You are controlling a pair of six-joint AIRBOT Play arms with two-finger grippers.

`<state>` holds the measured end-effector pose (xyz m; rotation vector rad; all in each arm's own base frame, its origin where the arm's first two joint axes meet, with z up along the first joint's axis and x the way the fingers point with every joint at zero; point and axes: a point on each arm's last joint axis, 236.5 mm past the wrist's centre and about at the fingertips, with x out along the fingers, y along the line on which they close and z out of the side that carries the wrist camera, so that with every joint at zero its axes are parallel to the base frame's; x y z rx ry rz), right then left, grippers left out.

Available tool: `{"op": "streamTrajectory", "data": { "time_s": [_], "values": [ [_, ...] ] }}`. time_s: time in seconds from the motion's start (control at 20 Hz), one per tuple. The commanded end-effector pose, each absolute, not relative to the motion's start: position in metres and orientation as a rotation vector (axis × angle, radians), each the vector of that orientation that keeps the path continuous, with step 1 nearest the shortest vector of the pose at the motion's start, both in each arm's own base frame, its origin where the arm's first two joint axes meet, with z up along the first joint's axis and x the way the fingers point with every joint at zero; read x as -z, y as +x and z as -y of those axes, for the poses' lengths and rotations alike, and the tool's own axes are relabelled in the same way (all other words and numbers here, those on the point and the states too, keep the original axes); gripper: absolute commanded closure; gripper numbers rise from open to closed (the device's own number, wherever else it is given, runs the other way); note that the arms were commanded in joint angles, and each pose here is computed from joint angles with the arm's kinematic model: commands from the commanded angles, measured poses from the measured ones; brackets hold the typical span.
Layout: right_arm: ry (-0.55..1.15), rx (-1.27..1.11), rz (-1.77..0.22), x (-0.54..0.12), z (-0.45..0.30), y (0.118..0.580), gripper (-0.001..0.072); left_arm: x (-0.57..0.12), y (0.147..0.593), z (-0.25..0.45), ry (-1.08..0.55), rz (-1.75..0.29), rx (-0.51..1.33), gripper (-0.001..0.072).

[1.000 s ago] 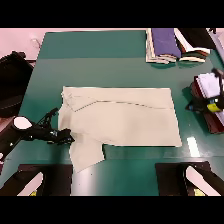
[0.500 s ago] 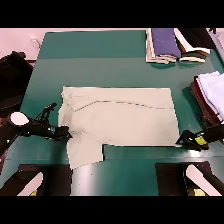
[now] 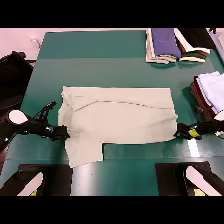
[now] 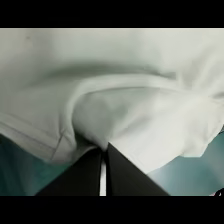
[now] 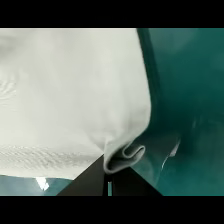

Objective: Fold the shirts.

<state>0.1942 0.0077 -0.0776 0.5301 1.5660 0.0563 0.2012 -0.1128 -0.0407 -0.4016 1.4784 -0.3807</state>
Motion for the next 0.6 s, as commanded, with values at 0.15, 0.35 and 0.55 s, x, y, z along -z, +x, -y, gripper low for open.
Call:
{"op": "streamTrajectory", "data": {
  "time_s": [0.15, 0.35, 0.55],
  "values": [
    [0.348, -0.063, -1.542, 0.033, 0.004, 0.182, 0.0696, 0.034, 0.192, 0.112, -0.383, -1.522, 0.399, 0.0684],
    [0.311, -0.051, -1.414, 0.002, 0.01, 0.205, 0.0696, 0.0, 0.225, 0.113, -0.36, -1.402, 0.414, 0.0684],
    [0.302, -0.048, -1.385, -0.015, 0.025, 0.246, 0.0697, -0.056, 0.296, 0.103, -0.298, -1.16, 0.383, 0.0685]
  ]
}}
